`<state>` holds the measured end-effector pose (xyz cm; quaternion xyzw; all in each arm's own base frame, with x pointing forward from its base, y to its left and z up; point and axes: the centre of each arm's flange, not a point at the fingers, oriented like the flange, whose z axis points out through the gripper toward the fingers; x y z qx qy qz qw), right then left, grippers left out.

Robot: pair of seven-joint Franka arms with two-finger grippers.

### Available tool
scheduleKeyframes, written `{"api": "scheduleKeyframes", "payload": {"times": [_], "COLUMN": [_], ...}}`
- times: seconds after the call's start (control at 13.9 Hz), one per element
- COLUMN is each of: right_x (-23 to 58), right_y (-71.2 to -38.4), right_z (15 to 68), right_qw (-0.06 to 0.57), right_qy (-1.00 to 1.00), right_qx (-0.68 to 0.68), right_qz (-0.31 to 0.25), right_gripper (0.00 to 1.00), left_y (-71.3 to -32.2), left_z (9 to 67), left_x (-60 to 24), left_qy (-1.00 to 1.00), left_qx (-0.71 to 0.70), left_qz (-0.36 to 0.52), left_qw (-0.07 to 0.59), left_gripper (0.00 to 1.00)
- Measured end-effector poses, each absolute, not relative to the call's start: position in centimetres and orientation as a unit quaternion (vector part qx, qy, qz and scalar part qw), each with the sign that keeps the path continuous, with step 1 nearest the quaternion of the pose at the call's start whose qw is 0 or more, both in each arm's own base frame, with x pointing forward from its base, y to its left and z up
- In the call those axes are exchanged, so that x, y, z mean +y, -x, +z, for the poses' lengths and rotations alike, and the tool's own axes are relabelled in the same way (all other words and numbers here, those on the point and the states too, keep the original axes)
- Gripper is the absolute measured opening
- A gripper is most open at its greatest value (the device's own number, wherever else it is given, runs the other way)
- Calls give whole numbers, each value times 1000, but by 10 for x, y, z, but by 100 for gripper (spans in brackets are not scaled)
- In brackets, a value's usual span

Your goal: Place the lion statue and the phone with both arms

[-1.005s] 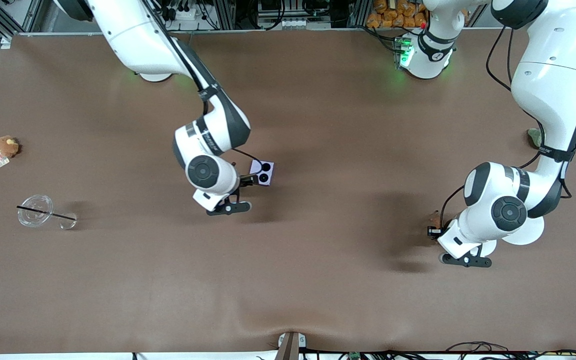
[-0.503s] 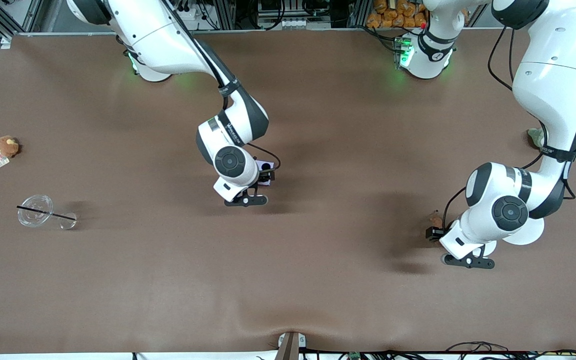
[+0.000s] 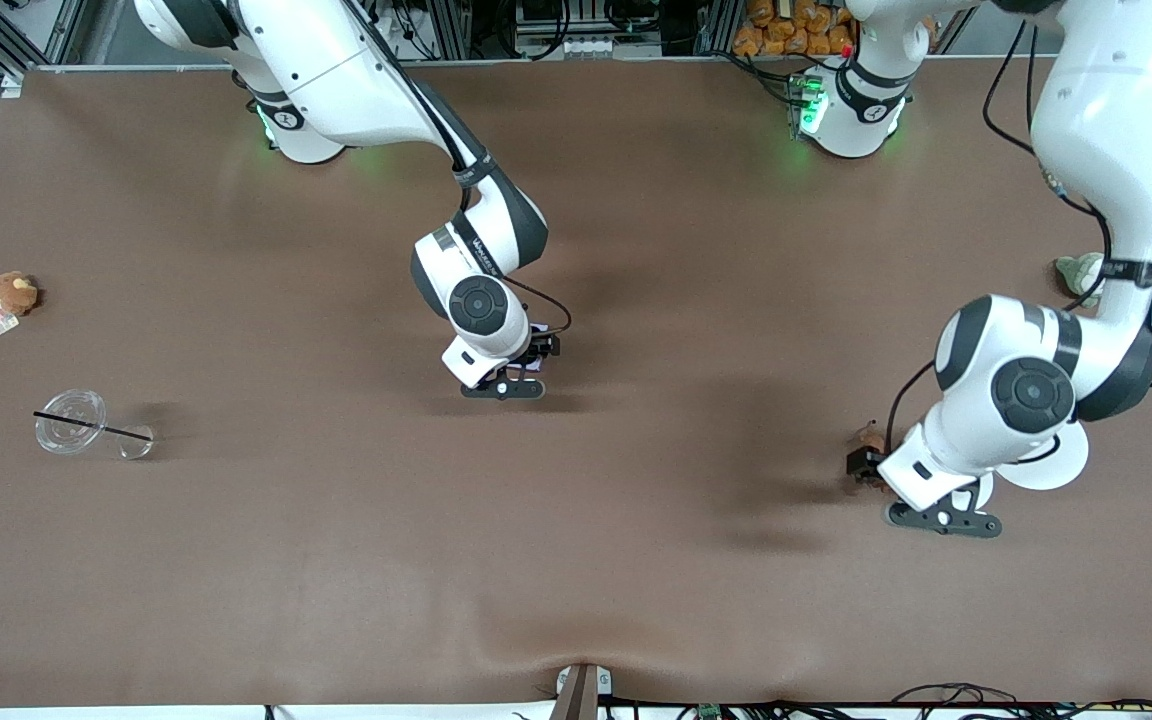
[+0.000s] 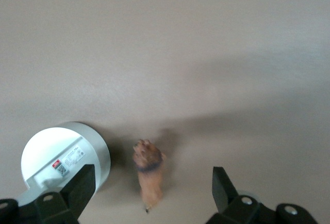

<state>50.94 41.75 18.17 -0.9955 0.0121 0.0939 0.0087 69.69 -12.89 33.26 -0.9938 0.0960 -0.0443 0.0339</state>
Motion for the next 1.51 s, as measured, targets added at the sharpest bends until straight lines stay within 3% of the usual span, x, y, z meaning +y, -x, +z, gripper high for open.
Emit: {"api": "scheduleKeyframes", "payload": {"times": [0.57,0.72,1.01,1.22,1.51], "right_x": [422,423,418,391,283], "right_y": [-489,-490,-494,-528,-602], "right_z": [164,170,174,206,261], "right_qw": [5,7,-8,-22,2], "right_qy": [996,996,993,988,981], "right_qx": [29,41,52,82,145], "right_qz": [87,84,102,129,129], "right_gripper": [100,86,86,86,86], "left_y": [-651,-621,-569,-542,-514], "left_z": [485,531,594,628,664], "left_x": [-154,-155,-161,-161,-108], "left_qy": [993,994,996,998,1000], "left_qx": [89,77,58,45,-16], "left_qz": [-49,-30,-1,0,13], "left_qw": [61,73,66,52,21], "left_gripper": [100,100,100,100,100]}}
